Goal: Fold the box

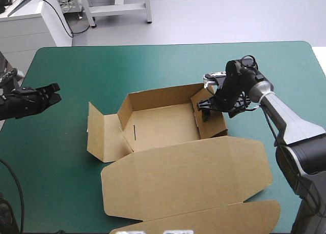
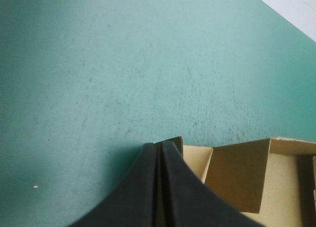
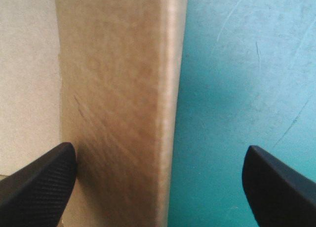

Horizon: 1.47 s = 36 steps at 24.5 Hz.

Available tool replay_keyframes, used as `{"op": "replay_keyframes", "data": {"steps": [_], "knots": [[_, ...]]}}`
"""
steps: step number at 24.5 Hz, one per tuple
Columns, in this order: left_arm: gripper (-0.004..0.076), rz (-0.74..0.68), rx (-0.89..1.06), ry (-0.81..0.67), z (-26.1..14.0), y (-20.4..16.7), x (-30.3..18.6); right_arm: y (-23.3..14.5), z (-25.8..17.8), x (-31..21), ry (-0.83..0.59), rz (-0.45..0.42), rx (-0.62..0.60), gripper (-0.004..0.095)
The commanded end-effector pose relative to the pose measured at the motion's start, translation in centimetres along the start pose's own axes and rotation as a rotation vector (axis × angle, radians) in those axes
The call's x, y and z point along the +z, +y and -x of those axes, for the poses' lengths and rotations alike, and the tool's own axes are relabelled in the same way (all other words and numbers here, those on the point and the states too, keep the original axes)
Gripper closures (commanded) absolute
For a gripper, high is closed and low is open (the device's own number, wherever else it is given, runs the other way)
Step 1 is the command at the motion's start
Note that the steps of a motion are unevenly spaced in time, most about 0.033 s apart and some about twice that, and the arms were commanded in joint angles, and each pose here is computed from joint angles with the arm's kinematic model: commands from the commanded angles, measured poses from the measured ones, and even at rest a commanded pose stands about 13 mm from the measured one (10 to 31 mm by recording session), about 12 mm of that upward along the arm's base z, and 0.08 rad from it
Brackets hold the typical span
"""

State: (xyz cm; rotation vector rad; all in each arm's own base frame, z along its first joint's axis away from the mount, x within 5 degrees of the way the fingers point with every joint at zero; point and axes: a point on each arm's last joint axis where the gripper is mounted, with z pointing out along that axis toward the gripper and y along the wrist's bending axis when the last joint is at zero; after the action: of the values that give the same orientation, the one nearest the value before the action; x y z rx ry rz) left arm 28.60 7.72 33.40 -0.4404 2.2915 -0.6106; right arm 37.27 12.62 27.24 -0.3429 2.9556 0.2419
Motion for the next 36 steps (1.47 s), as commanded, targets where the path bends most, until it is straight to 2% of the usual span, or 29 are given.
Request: {"op": "replay_keyframes", "data": {"steps": [1, 2, 3, 5, 6, 7, 11, 19, 22, 25, 29, 33, 35, 36], "knots": [[0.0717, -0.041, -0.008, -0.084, 0.9, -1.3, -1.3, 0.4, -0.4, -2.7, -0.056, 0.023, -0.015, 0.0192], [0.0717, -0.041, -0.008, -0.083, 0.9, -1.3, -1.3, 0.4, -0.4, -2.7, -0.056, 0.023, -0.002, 0.036], [0.0717, -0.041, -0.008, -0.083, 0.9, -1.3, -1.3, 0.4, -0.4, -2.7, -0.056, 0.019, -0.003, 0.0476], [0.0717, -0.041, -0.008, -0.083, 0.9, -1.3, -1.3, 0.4, -0.3, -2.7, -0.056, 0.013, -0.008, 0.081], [0.0717, -0.041, -0.008, -0.083, 0.9, -1.3, -1.3, 0.4, -0.3, -2.7, -0.056, 0.012, -0.018, 0.0937], [0.0717, -0.041, -0.008, -0.083, 0.9, -1.3, -1.3, 0.4, -0.3, -2.7, -0.056, 0.012, -0.021, 0.0906], [0.0717, -0.037, -0.004, -0.079, 0.8, -1.3, -1.2, 0.4, -0.5, -3.5, -0.077, 0.015, -0.038, 0.0907], [0.0718, -0.03, 0.006, -0.081, 0.8, -1.2, -1.2, 0.6, -3.2, -12.9, -0.331, -0.054, -0.083, 0.0908], [0.0717, -0.02, 0.005, -0.106, 1.1, -1.1, -1.3, 0.4, -5.0, -16.1, -0.421, -0.104, -0.05, 0.0908], [0.0717, -0.02, 0.004, -0.109, 1.1, -1.1, -1.3, 0.6, -6.9, -18.7, -0.496, -0.098, -0.053, 0.0908], [0.0717, -0.03, 0.055, -0.068, 0.7, -1.2, -1.2, 1.1, -9.4, -21.9, -0.61, -0.062, -0.064, 0.0908], [0.0715, -0.012, 0.069, -0.051, 0.6, -1.0, -1.2, 1.5, -9.7, -23.4, -0.727, -0.017, -0.07, 0.0908], [0.0678, -0.017, 0.061, -0.066, 0.7, -1.1, -1.2, 2.1, -9.6, -23.6, -0.753, 0.053, -0.066, 0.092], [0.0602, -0.027, 0.056, -0.06, 0.6, -1.2, -1.2, 2.4, -9.5, -23.7, -0.773, 0.078, -0.076, 0.0927]]}}
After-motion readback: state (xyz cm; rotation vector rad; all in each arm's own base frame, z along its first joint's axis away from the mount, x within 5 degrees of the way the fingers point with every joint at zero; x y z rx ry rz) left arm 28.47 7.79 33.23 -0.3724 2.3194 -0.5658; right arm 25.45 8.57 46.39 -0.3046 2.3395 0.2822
